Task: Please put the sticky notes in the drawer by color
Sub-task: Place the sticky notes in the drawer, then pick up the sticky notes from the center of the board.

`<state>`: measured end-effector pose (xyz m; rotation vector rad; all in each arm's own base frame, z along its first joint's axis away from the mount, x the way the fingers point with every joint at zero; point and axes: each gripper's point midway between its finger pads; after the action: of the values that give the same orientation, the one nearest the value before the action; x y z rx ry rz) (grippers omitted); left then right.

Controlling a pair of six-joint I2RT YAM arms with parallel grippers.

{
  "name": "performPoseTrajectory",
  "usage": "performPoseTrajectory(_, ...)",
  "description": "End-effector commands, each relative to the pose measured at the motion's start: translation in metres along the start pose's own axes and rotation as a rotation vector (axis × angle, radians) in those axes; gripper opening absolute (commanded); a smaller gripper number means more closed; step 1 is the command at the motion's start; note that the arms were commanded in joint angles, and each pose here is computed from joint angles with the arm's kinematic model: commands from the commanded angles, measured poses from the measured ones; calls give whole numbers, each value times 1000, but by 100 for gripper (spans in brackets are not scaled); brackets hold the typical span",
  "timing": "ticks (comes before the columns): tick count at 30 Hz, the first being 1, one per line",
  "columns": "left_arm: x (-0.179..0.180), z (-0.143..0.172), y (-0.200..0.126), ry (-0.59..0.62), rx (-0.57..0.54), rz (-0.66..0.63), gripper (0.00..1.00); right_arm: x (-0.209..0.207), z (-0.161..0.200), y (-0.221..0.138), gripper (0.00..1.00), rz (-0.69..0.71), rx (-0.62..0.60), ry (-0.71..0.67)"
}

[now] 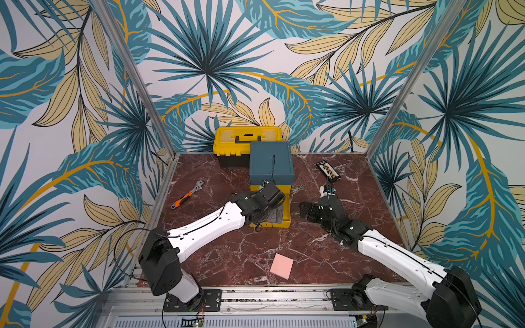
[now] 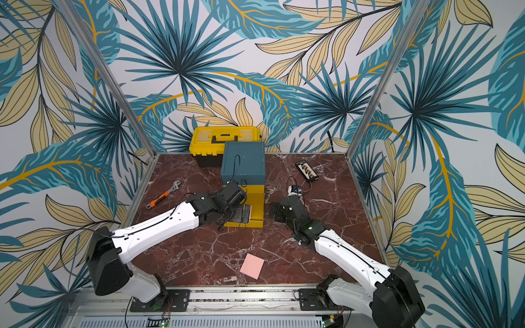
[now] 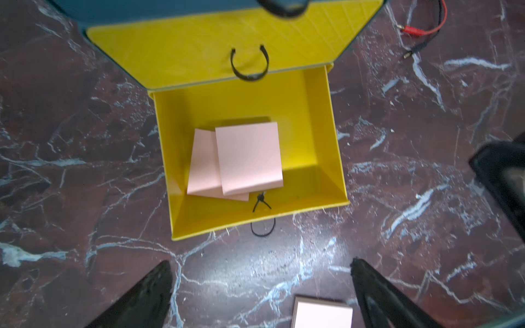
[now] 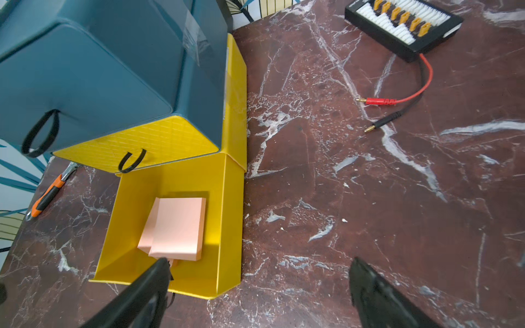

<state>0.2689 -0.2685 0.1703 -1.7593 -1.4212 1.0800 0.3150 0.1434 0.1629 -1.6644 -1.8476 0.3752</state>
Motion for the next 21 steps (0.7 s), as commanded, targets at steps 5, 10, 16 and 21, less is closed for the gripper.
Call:
performPoseTrajectory(5,-6,75,-5,23,184,49,100,-36,-8,-12,99,196,25,-16)
performPoseTrajectory(10,-20,114,-3,47,267,87,100,-42,-5,-19,99,205,18,12)
performPoseTrajectory(16,-34,154,7,128,343,59,100,-45,-3,-23,99,203,15,35)
performPoseTrajectory(21,-46,174,19,167,387,61,100,-49,-4,-31,99,211,4,48)
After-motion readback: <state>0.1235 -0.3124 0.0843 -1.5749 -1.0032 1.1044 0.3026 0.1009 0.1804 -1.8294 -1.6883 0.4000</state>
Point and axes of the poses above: each gripper's point midway between its finger pads, its own y axis out along the fingers, its own x axis along the line the jaws close on, z = x × y, and after that the axes turned 6 degrees about -y, right-handed
